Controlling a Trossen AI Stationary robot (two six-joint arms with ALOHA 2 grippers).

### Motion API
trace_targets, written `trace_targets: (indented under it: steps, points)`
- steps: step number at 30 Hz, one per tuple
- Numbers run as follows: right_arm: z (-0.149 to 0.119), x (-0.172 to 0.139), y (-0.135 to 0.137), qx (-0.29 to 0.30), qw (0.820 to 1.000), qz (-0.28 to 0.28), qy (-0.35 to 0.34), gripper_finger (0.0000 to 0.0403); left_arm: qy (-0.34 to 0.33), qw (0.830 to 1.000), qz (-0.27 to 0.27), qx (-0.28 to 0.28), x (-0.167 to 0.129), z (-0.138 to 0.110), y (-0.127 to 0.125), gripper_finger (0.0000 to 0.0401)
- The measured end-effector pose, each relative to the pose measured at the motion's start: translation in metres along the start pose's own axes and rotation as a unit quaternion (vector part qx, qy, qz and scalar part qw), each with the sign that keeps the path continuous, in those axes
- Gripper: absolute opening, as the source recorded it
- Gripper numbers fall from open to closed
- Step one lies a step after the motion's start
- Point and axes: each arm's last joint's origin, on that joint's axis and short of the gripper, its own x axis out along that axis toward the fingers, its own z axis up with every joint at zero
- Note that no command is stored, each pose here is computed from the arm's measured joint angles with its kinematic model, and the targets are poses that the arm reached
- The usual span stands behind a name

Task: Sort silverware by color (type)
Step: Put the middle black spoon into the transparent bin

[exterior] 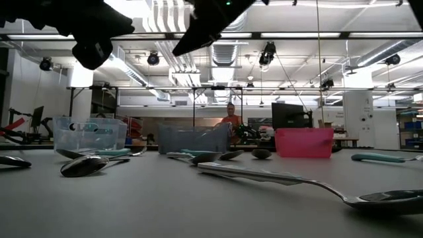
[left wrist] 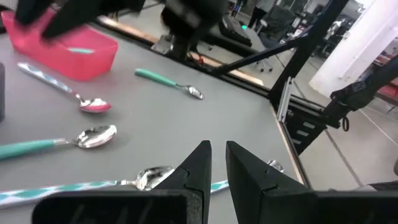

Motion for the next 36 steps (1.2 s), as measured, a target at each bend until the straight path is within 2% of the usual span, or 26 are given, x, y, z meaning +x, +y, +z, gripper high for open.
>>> trace_targets:
  steps: [8, 16, 22, 26, 36]
  points:
    - [-0.029, -0.032, 0.019, -0.021, 0.994, -0.029, -0.103, 0.0042, 0.001, 0.998, 0.031, -0.047, 0.009, -0.007, 0.002, 0.0031]
    - [-0.045, -0.057, 0.022, -0.047, 0.985, -0.057, -0.159, 0.0043, -0.026, 0.996, 0.034, -0.079, 0.015, -0.007, -0.001, 0.0031]
    - [-0.061, -0.058, 0.027, -0.075, 0.983, -0.062, -0.153, 0.0043, -0.046, 0.994, 0.052, -0.083, 0.019, -0.006, -0.001, 0.0031]
    - [-0.058, -0.066, 0.023, -0.08, 0.978, -0.076, -0.175, 0.0043, -0.059, 0.993, 0.064, -0.083, 0.022, -0.001, -0.005, 0.0031]
    - [-0.064, -0.062, 0.025, -0.079, 0.98, -0.073, -0.167, 0.0043, -0.054, 0.994, 0.076, -0.054, 0.041, 0.007, -0.018, 0.0031]
